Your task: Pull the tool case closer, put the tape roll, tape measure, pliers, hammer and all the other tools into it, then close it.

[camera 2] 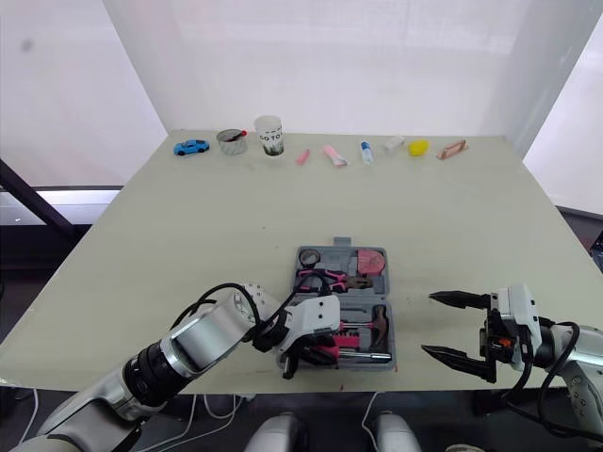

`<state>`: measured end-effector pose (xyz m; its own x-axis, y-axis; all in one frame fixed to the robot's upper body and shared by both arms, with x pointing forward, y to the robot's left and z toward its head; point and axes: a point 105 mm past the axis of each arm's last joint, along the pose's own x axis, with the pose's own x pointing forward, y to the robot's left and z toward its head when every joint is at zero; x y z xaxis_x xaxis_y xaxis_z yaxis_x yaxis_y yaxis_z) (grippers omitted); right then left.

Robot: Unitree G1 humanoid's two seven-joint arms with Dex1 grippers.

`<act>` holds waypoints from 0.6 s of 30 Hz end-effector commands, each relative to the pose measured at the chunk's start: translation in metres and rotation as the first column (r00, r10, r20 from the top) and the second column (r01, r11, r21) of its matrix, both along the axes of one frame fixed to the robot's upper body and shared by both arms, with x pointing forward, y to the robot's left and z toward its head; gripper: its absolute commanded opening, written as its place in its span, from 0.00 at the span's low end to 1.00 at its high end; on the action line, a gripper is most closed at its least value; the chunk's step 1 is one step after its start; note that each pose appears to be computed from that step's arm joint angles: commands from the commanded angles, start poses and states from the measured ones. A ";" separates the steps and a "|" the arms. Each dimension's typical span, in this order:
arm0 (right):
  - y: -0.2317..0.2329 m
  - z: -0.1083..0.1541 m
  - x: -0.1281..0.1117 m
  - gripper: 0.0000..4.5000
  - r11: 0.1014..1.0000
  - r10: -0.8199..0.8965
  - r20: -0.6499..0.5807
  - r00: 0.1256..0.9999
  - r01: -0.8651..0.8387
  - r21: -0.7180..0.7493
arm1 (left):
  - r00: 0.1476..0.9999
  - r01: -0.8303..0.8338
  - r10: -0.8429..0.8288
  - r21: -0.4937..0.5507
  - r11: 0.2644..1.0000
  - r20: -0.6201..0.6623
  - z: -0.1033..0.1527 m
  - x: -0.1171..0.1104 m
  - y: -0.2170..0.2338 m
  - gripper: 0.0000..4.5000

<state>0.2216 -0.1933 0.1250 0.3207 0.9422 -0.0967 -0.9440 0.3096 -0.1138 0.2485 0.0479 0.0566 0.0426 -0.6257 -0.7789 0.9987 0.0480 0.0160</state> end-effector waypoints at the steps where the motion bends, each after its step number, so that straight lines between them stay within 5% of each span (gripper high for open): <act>1: -0.001 0.009 0.000 1.00 1.000 0.000 0.048 0.999 0.000 0.001 | 1.000 0.029 -0.029 -0.001 1.000 0.011 -0.001 -0.005 -0.006 0.14; 7: -0.001 0.009 0.001 1.00 1.000 -0.001 0.051 0.999 0.001 0.001 | 1.000 0.020 -0.020 -0.005 1.000 -0.006 -0.002 -0.005 -0.006 0.14; 12: 0.000 0.009 0.002 1.00 1.000 -0.004 0.053 0.999 0.004 0.002 | 0.999 0.034 -0.034 -0.007 0.999 0.019 0.001 -0.002 -0.006 0.63; 18: 0.000 0.010 0.002 1.00 1.000 -0.008 0.057 0.998 0.008 0.000 | 0.999 0.040 -0.039 -0.010 0.999 0.035 0.003 0.000 -0.003 0.63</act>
<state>0.2234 -0.1932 0.1254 0.3317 0.9384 -0.0972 -0.9396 0.3193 -0.1236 0.2437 0.0434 0.0541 0.0117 -0.6351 -0.7724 0.9999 0.0076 0.0089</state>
